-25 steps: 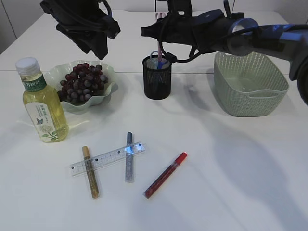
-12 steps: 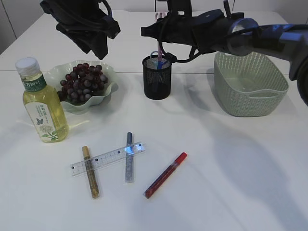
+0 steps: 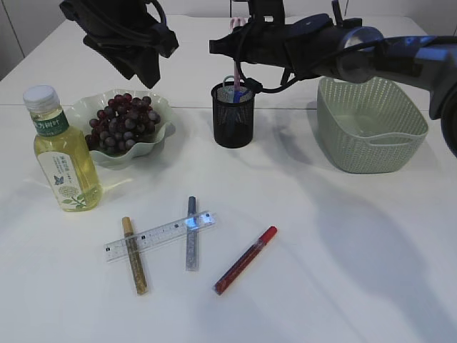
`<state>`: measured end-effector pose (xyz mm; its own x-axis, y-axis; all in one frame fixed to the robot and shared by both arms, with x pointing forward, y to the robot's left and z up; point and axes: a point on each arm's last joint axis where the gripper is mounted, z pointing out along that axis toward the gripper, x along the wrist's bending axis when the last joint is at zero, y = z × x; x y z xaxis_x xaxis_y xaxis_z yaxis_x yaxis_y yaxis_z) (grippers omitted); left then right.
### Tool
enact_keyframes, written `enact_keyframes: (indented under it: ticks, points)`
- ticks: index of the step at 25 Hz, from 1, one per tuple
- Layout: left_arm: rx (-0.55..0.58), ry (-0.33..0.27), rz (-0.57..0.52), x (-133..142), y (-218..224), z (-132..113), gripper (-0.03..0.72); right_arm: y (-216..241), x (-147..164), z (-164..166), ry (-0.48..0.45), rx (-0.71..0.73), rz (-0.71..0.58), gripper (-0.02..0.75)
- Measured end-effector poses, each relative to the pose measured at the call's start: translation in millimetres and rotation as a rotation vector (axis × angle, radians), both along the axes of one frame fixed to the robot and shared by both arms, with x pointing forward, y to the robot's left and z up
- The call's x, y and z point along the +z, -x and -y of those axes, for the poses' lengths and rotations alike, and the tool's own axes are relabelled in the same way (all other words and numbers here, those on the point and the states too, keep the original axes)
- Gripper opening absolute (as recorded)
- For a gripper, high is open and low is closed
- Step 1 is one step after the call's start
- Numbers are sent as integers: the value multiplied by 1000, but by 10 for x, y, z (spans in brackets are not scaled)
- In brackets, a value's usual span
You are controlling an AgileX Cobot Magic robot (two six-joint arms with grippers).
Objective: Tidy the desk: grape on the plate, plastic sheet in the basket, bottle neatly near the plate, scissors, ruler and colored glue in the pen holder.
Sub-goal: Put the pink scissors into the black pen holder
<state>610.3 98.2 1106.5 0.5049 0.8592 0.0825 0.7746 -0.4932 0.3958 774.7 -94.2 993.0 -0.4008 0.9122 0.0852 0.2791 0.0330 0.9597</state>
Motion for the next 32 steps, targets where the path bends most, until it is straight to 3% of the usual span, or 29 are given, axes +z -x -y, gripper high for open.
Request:
enact_keyframes:
  ticks: [32]
  points:
    - [0, 0, 0, 0, 0, 0, 258, -31, -114, 13, 4, -26, -11, 71]
